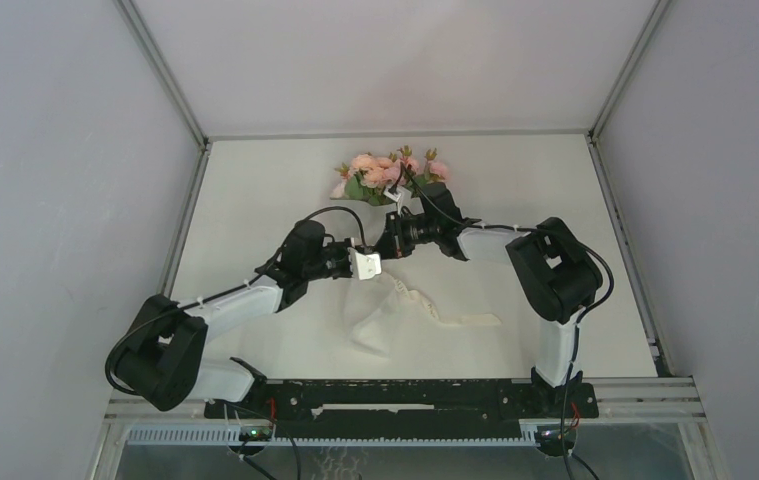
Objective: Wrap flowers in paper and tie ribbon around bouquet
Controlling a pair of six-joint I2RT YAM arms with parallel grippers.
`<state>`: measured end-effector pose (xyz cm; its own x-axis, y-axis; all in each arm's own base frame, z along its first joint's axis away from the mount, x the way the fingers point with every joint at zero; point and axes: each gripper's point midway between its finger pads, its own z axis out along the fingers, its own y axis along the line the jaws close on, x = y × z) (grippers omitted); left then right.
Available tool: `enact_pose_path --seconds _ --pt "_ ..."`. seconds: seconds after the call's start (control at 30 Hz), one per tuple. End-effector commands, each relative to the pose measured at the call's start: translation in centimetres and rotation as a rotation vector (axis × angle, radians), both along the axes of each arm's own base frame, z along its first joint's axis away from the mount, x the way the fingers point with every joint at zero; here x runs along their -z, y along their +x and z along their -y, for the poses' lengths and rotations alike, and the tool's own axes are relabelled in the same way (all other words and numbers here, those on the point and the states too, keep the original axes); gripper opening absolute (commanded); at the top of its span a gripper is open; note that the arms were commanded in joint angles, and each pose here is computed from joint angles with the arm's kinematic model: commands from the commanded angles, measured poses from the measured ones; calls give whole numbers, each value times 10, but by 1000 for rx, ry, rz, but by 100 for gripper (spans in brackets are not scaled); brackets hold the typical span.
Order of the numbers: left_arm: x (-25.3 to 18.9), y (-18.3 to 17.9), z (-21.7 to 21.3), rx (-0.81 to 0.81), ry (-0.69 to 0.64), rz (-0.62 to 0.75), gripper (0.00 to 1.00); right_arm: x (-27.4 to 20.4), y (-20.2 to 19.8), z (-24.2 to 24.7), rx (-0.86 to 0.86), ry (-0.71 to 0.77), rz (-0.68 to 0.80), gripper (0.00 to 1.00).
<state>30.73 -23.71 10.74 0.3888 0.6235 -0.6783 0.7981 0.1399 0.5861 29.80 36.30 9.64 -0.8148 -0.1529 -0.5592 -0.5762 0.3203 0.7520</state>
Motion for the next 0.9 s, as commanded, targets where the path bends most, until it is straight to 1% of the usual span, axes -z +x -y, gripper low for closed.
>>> enact_pose_path --seconds 0.0,0.13,0.17,0.2,0.3,0.33,0.37,0.47,0.57,0.7,0.77,0.87 --pt "-20 4 6 9 -54 34 0 -11 7 -2 10 7 71 0" --pt "-27 4 3 -5 -56 53 0 -18 9 1 19 8 84 0" --pt "-29 4 2 -7 -52 60 2 -19 10 1 22 5 88 0" --pt "-32 4 0 -8 -48 72 5 -21 10 2 26 2 94 0" --pt "-34 2 -5 6 -11 98 28 -24 11 5 34 -4 113 0" --pt "-33 -1 -7 20 11 102 33 -25 11 5 35 -3 116 0" --pt "-34 -3 -8 34 28 114 36 -26 12 6 39 -2 120 0" --pt "-41 -8 -11 71 70 143 37 -28 13 8 52 -6 124 0" --pt "-45 -14 -12 141 126 176 37 -28 12 11 63 -17 131 0" --pt "-50 -9 -6 217 174 255 38 -29 11 14 68 -37 135 0" --pt "-50 -8 -1 269 196 308 41 -30 10 14 68 -38 136 0" --pt "-53 -5 7 326 201 369 53 -32 8 14 65 -40 142 0"
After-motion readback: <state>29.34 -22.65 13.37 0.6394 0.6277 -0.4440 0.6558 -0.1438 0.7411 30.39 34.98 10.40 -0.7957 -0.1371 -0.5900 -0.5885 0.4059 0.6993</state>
